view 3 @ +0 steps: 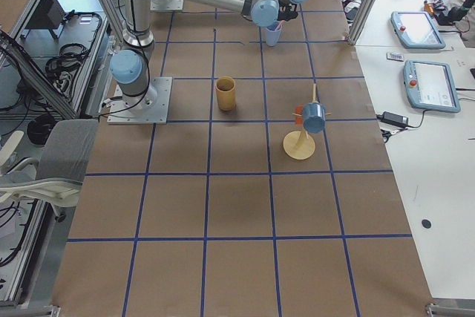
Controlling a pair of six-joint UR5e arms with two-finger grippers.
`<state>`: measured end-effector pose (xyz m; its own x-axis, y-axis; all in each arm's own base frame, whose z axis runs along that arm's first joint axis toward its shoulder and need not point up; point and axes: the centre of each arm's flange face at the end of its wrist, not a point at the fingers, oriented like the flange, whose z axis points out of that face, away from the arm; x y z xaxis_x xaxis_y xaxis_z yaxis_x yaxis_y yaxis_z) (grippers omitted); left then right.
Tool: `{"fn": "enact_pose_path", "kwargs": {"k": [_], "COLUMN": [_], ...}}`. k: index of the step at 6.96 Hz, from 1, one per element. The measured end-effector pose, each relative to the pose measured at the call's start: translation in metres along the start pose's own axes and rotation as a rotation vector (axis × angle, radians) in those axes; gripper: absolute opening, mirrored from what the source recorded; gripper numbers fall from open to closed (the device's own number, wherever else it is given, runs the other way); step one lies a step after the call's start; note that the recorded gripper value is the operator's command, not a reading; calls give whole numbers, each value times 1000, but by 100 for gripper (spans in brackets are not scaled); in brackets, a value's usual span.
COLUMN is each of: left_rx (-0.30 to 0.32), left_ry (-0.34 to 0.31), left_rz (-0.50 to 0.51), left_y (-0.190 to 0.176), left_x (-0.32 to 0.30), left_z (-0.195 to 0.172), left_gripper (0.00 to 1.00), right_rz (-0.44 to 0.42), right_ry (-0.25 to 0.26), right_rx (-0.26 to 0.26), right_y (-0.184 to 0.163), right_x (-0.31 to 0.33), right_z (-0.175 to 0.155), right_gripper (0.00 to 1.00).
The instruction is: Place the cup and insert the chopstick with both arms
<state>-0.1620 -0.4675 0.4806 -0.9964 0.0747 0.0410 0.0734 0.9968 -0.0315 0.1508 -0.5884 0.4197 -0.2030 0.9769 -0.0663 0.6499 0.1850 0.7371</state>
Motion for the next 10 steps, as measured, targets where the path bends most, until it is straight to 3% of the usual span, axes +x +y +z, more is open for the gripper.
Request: {"fn": "enact_pose_path", "kwargs": {"k": [1,2,4,5,7,8,10], "left_rx": [1,2,1,0,-2,-2,-3], "left_ry": [0,0,-3,-5,-5,-5,-6], "left_rz": [-1,-2,-1,-1,-1,-1,-1], "left_y": [0,0,0,0,1,1,1], "left_x": [0,0,0,0,-1,-1,-1], "left_z": [0,0,0,0,0,0,0], "left_gripper": [100,100,100,100,100,100,100], "right_rz": [-85,-225,-535,-651,-808,-857,-963], "right_ry": [39,133,389,471,564,578,543], "right_rx": [152,291,501,556,609,632,702], "right_y": [6,11,25,34,50,59,67], "right_x": [19,42,87,100,110,110,102], "right_z": [-20,-37,-67,-77,-80,-74,-47], "right_gripper": [100,100,100,100,100,100,100]}}
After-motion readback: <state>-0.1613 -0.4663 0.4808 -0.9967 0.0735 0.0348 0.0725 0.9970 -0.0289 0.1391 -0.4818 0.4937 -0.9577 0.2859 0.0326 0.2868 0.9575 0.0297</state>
